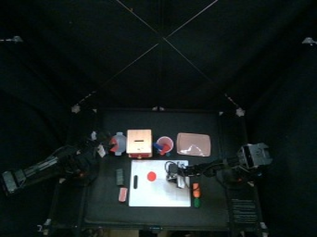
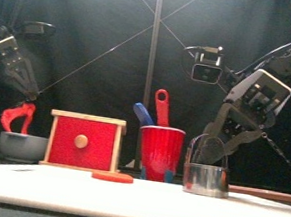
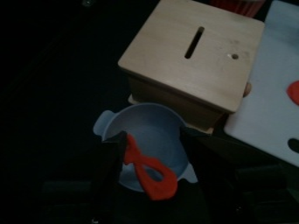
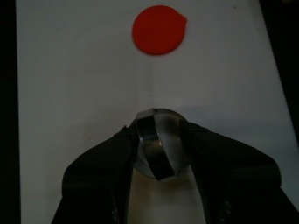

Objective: Get the cutter from the drawer then cut the dough then place the extra dough in the bowl
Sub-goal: Place the extra dough in the bowl

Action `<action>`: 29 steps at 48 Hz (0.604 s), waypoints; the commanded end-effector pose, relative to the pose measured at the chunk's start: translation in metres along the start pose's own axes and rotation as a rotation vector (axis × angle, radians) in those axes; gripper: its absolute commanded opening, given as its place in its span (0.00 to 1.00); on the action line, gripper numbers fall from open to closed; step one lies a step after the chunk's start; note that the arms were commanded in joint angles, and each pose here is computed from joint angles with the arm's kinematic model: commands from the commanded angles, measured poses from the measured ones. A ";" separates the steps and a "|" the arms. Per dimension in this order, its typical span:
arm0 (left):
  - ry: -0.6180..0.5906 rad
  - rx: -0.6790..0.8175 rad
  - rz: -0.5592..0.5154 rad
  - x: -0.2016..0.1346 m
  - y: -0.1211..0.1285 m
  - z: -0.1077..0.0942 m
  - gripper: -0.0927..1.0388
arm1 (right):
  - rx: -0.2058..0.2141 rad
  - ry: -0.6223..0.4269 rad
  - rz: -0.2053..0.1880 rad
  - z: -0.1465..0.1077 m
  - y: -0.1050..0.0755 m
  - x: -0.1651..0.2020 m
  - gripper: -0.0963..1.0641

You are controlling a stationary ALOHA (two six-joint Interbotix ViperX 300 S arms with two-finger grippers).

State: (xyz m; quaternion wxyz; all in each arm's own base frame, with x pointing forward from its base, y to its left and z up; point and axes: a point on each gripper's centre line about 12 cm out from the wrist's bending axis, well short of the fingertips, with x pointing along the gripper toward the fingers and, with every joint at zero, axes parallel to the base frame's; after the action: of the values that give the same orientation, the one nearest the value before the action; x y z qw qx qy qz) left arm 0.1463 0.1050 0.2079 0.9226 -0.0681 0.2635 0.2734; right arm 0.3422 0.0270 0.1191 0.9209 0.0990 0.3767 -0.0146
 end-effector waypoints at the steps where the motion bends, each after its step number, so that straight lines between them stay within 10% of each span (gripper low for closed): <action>1: -0.049 -0.037 0.004 -0.001 0.001 0.009 0.86 | -0.001 -0.038 0.006 0.012 0.002 -0.004 0.77; 29: -0.058 -0.022 -0.060 0.001 -0.013 0.006 0.86 | -0.007 -0.045 0.009 0.016 0.003 -0.005 0.77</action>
State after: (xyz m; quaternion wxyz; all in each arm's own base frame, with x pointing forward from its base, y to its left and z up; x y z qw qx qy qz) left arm 0.1547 0.0954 0.2089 0.9351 -0.0796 0.2377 0.2505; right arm 0.3446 0.0268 0.1218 0.9222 0.0948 0.3746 -0.0125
